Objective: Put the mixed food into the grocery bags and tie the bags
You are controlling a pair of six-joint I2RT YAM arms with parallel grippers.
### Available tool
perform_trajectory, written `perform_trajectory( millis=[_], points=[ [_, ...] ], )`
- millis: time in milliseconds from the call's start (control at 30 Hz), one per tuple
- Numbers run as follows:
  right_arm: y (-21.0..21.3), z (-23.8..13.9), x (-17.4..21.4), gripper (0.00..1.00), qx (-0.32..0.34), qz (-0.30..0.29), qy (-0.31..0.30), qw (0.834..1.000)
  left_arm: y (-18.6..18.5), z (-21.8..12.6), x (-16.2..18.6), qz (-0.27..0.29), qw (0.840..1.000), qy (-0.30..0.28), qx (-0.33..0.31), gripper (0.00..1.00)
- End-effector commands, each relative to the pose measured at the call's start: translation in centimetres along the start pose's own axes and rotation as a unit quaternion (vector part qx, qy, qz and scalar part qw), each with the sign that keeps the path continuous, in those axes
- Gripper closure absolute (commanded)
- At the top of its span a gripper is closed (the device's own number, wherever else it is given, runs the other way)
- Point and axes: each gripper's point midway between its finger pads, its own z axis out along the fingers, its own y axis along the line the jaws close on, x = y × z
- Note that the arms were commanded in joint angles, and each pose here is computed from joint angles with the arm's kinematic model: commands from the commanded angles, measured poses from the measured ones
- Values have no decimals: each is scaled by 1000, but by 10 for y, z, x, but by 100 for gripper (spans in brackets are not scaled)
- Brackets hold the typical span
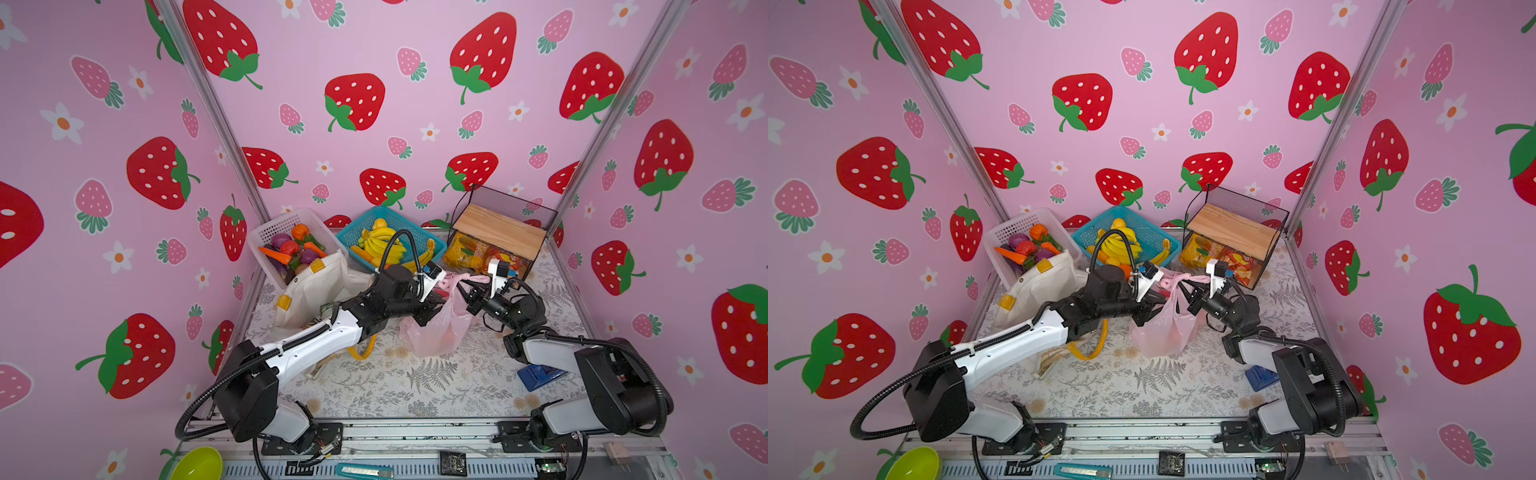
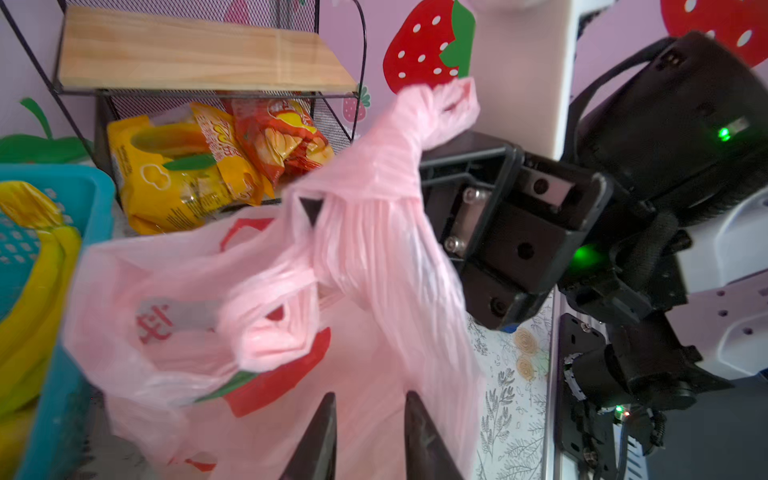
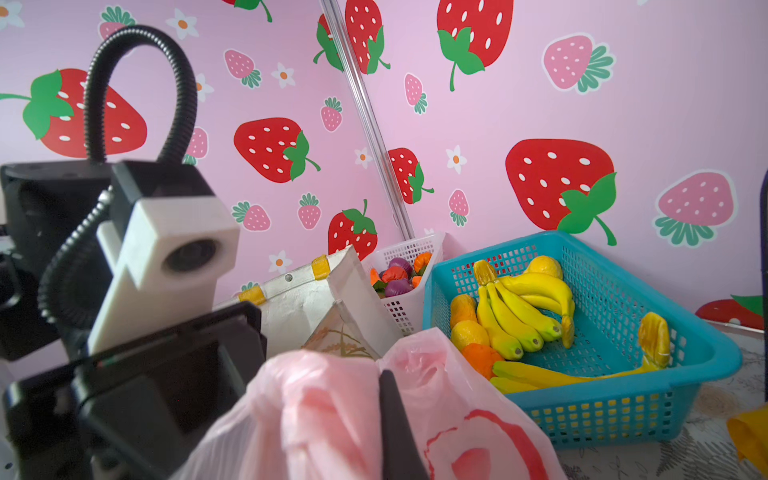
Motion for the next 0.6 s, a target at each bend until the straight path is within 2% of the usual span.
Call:
perform_trajectory(
  millis=[0,133,200,367,433,567],
  points=[
    [20,2,-38,100,-37,2,-74,997,-4,13,-21,-17,998,-60,-14,71],
    [25,3,-37,100,-54,9,-64,996,-5,24,-27,-36,995,-86,-19,68],
    [26,1,-34,100,-56,4,-54,997,-2,20,-27,-28,995,-91,-27,64],
    [33,-5,-29,100,-80,-9,-35,996,0,3,-19,33,996,-79,-28,49],
    [35,-5,-29,100,-87,-12,-32,996,-3,-5,-16,75,995,-68,-19,44],
    [38,-4,-31,100,-96,-14,-28,995,-2,-22,-8,143,988,-49,-22,39]
  ],
)
